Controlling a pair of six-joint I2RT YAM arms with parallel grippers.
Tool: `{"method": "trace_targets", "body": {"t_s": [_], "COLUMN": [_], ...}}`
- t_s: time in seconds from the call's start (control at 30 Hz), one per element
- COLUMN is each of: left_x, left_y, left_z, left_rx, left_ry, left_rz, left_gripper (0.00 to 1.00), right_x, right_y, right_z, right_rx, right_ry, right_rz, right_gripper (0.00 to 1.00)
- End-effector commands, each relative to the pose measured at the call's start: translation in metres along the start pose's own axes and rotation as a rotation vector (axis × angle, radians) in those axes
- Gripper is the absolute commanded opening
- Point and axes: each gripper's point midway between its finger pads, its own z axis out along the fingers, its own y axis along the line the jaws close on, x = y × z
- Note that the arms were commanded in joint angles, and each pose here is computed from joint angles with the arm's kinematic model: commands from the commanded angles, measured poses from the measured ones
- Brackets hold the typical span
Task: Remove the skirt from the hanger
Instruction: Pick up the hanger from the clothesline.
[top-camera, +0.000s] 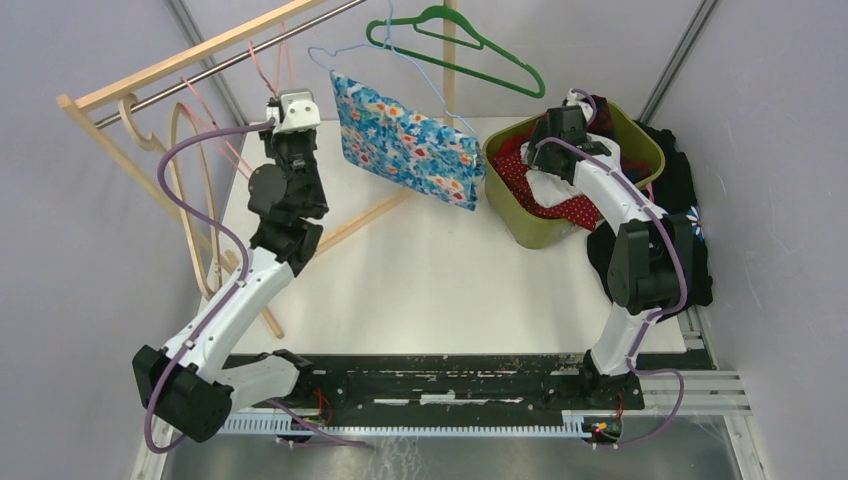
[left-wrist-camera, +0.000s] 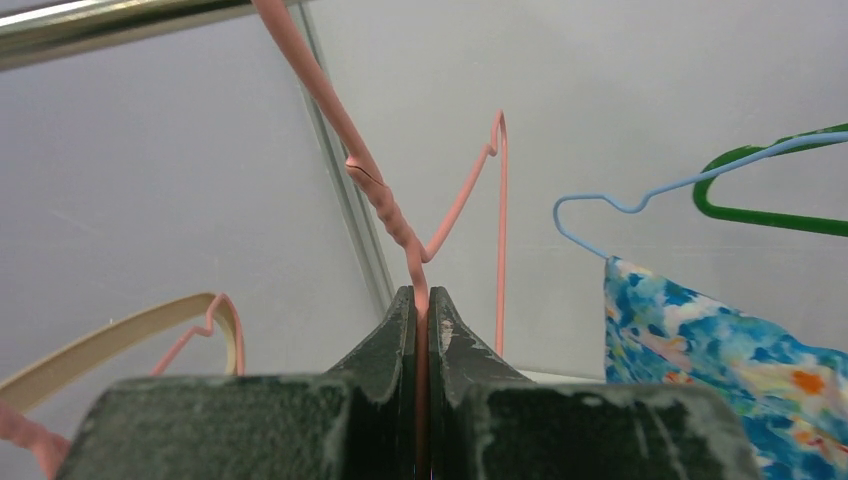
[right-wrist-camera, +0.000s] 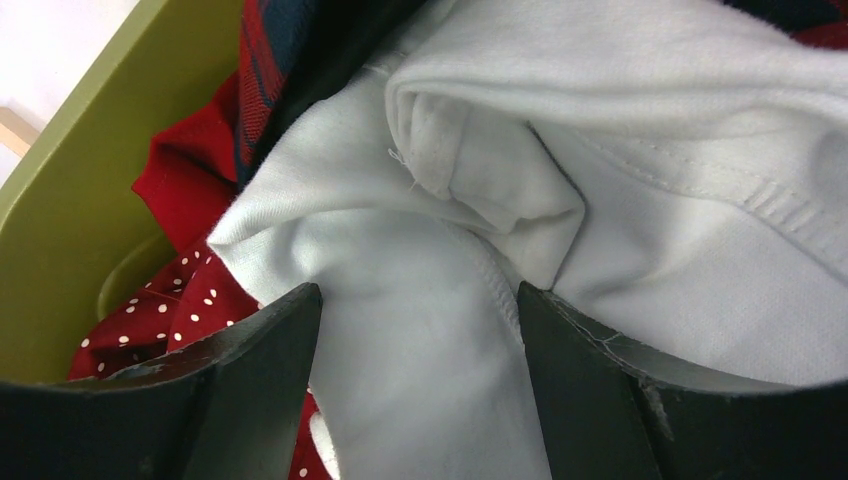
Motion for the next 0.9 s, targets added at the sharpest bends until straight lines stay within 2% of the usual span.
{"method": "trace_targets", "body": {"t_s": [0.0, 0.2, 0.33, 0.53, 0.7, 0.77, 0.8, 0.83, 0.87], "left_x": [-0.017, -0.010, 0.011, 0.036, 0.035, 0.033, 0.032, 0.031, 0.029], "left_y": [0.018, 0.018, 0.019, 0.043, 0.059, 0.061, 0.061, 0.060, 0.059], "left_z": [0.012, 0.021, 0.021, 0.006, -0.011, -0.016, -0.017, -0.017, -0.018], "left_rx": [-0.076, -0.102, -0.131, -0.221, -0.219, -0.198, -0.194, -0.177, -0.157], "left_ry": [-0.031, -0.024, 0.049, 0.137, 0.136, 0.133, 0.129, 0.125, 0.121], "left_rz": [-0.058, -0.057, -0.061, -0.059, -0.081, -0.081, -0.081, -0.071, -0.056], "left_gripper": [0.03, 0.03, 0.03, 0.03, 0.04, 0.27, 0.59, 0.70, 0.69], "right_x": [0.000, 0.001, 0.003, 0.007, 0.007, 0.008, 0.008, 0.009, 0.009], "right_y": [0.003, 0.001, 0.000, -0.003, -0.004, -0.003, -0.002, -0.002, -0.002], "right_z": [-0.004, -0.006, -0.007, -0.009, -0.010, -0.010, -0.010, -0.010, -0.010], "right_rx": [-0.023, -0.028, -0.029, -0.026, -0.028, -0.031, -0.034, -0.036, -0.038], "right_ry": [-0.001, -0.002, 0.000, 0.002, 0.001, 0.004, 0.005, 0.007, 0.008], "right_rz": [0.011, 0.005, 0.005, 0.006, 0.007, 0.012, 0.016, 0.021, 0.023], "right_gripper": [0.77, 0.76, 0.76, 0.76, 0.76, 0.76, 0.76, 0.76, 0.76]}}
